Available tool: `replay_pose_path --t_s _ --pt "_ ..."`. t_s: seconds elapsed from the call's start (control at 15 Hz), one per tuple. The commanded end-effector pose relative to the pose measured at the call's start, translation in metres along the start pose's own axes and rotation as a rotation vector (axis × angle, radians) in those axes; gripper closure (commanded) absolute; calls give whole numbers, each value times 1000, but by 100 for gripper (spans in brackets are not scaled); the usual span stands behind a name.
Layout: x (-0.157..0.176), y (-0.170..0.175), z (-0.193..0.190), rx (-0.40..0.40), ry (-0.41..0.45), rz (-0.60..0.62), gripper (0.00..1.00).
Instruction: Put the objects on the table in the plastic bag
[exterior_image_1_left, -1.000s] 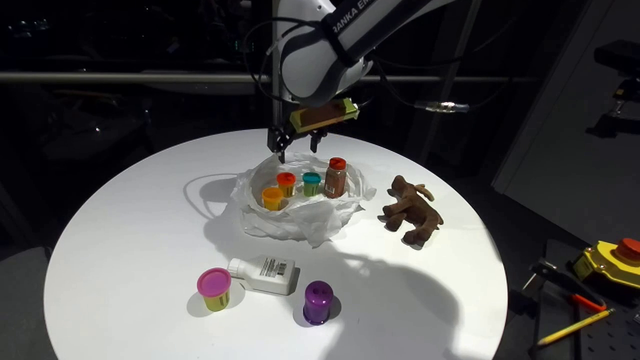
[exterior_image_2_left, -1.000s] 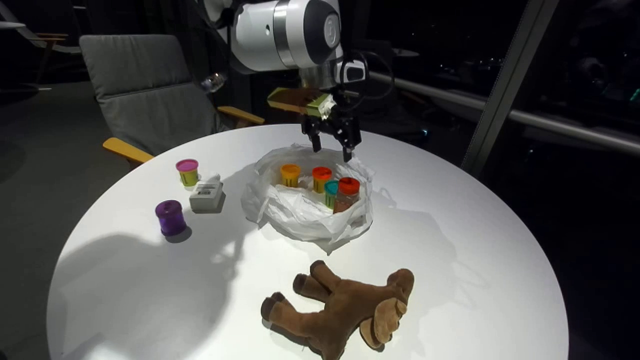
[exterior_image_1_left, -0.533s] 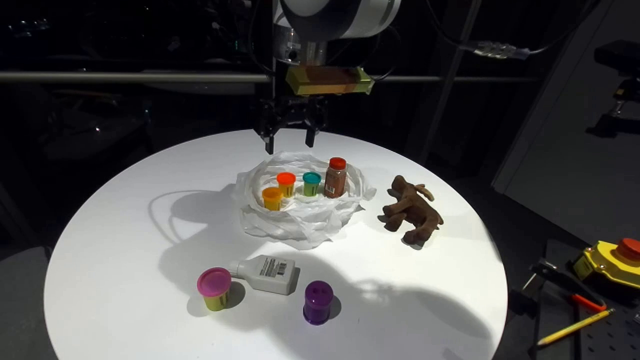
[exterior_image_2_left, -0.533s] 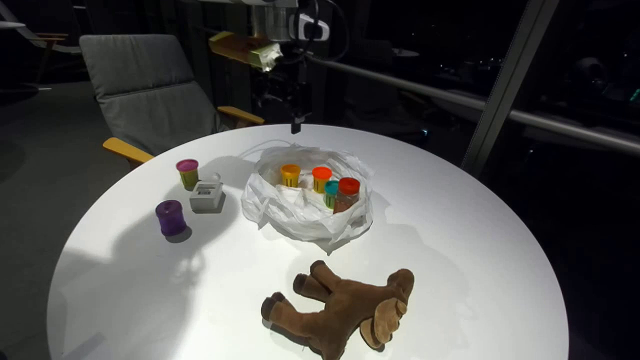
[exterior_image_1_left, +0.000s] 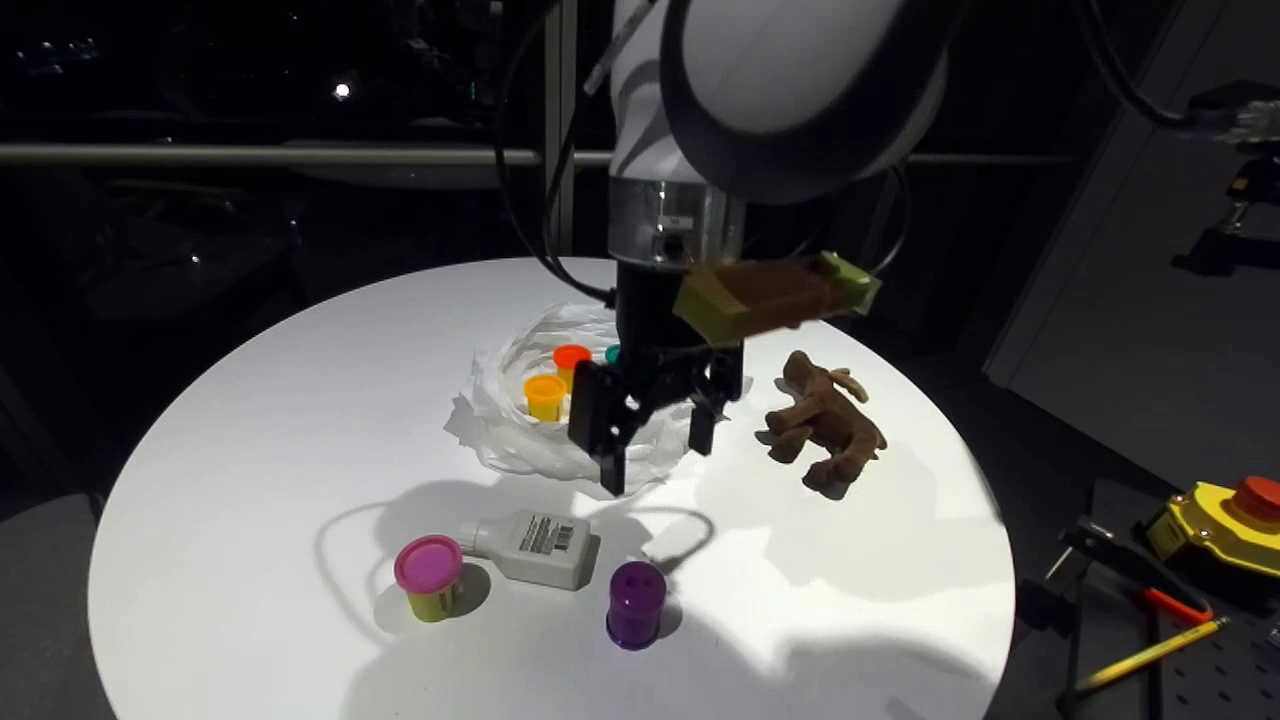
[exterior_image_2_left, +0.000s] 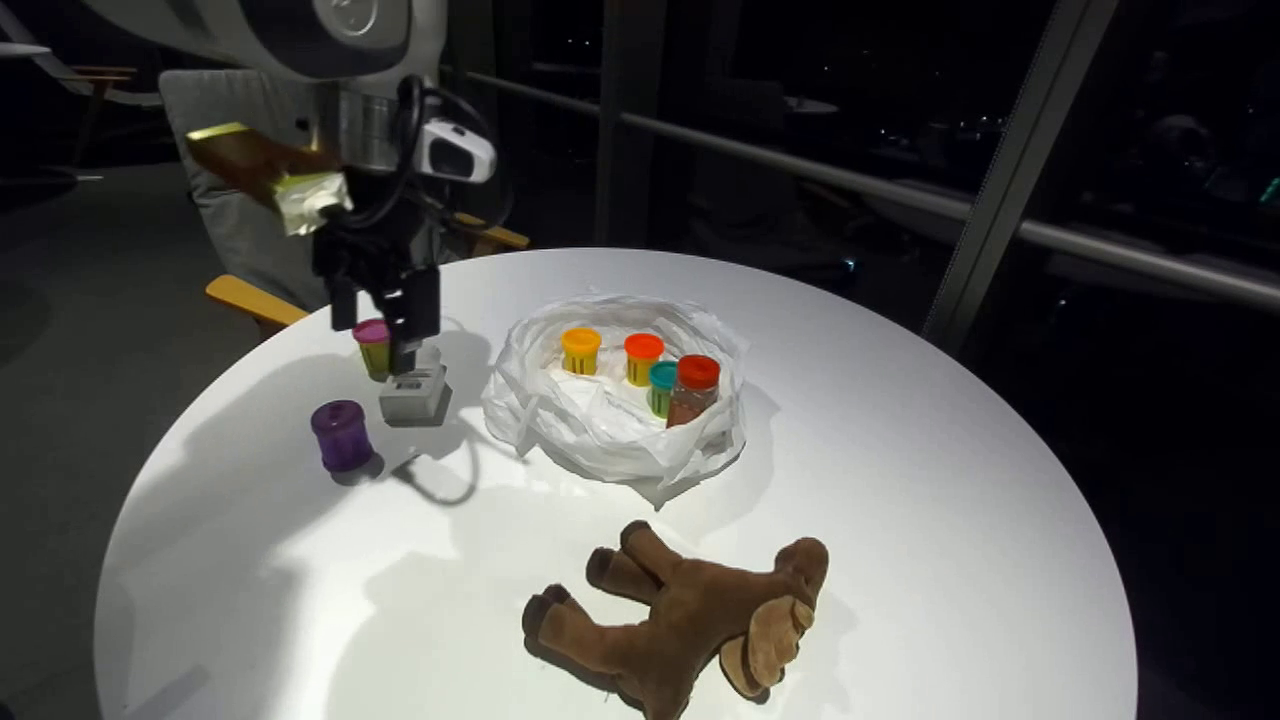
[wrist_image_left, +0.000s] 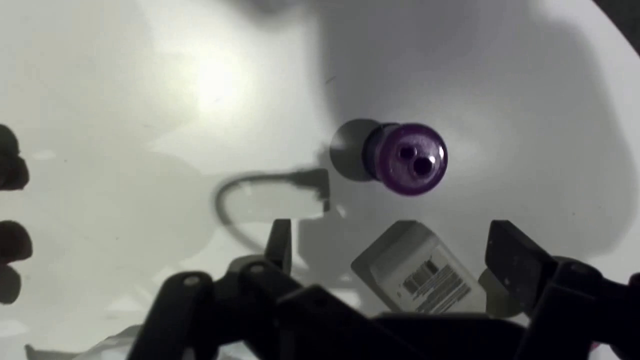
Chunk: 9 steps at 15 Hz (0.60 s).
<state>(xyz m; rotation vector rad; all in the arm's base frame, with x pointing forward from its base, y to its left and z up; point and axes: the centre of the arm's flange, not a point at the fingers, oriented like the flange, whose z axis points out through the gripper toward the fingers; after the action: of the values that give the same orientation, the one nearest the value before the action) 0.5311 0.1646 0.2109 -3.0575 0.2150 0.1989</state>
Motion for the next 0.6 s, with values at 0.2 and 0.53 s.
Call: replay_pose_path --t_s 0.2,0.53 --pt "-75 -31 44 39 84 -130 0" --pt "-84 -37 63 -12 196 -190 0"
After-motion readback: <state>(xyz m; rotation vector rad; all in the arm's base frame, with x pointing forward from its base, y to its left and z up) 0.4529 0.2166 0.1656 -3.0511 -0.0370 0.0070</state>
